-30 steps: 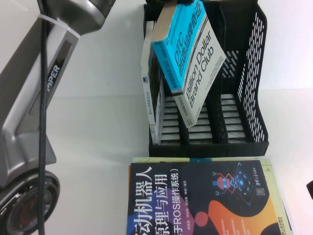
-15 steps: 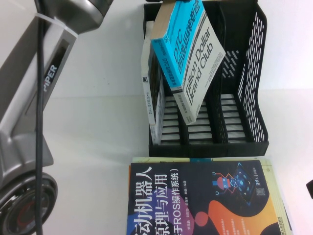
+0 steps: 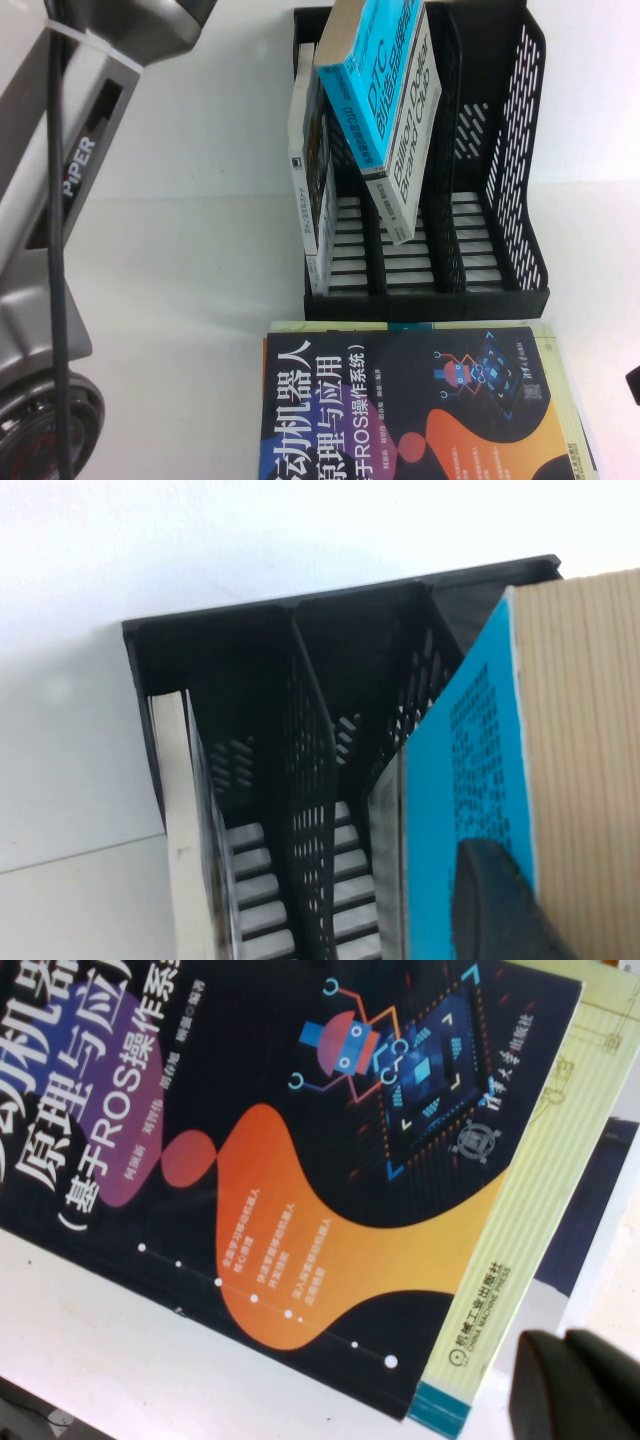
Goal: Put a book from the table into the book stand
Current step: Place the book on the book shelf
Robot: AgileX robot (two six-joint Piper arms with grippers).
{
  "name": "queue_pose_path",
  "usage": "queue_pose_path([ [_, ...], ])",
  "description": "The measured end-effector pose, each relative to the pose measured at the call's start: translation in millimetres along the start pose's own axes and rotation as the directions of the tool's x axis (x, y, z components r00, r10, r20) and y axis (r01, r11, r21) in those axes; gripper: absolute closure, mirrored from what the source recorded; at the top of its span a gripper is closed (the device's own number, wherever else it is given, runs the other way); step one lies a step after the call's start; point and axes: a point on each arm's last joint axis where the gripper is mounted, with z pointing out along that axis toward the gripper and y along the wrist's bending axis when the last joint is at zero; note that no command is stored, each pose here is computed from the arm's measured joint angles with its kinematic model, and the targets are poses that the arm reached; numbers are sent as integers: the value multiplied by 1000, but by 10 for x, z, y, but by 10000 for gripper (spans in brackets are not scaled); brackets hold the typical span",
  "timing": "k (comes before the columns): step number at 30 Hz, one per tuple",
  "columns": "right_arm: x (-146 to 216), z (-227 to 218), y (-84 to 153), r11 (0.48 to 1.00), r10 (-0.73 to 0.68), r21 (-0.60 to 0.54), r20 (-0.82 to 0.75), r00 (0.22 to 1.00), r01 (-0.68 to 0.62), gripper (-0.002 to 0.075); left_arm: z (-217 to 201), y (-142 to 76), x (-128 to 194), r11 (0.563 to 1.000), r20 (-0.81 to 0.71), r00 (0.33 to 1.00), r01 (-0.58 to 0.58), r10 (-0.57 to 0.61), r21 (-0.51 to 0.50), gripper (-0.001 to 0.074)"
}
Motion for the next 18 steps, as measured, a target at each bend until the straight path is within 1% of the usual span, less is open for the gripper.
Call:
queue_pose_path([
  [3,0,0,0,1000,4,0,0,1000,-4,729,0,2,-1,1000,1,1000,-1,1,-2,549],
  [6,3,0,0,1000,4,0,-4,1000,-4,729,90,-6,32,1000,-14,1000,-5,5,-10,549],
  [13,18,0,-4,1000,1,4,-20,1000,-1,729,520,-39,215,999,-88,996,-22,18,-45,549],
  [18,31,-1,-3,1000,4,4,-34,999,-4,729,820,-29,318,994,-93,995,-53,44,-94,549],
])
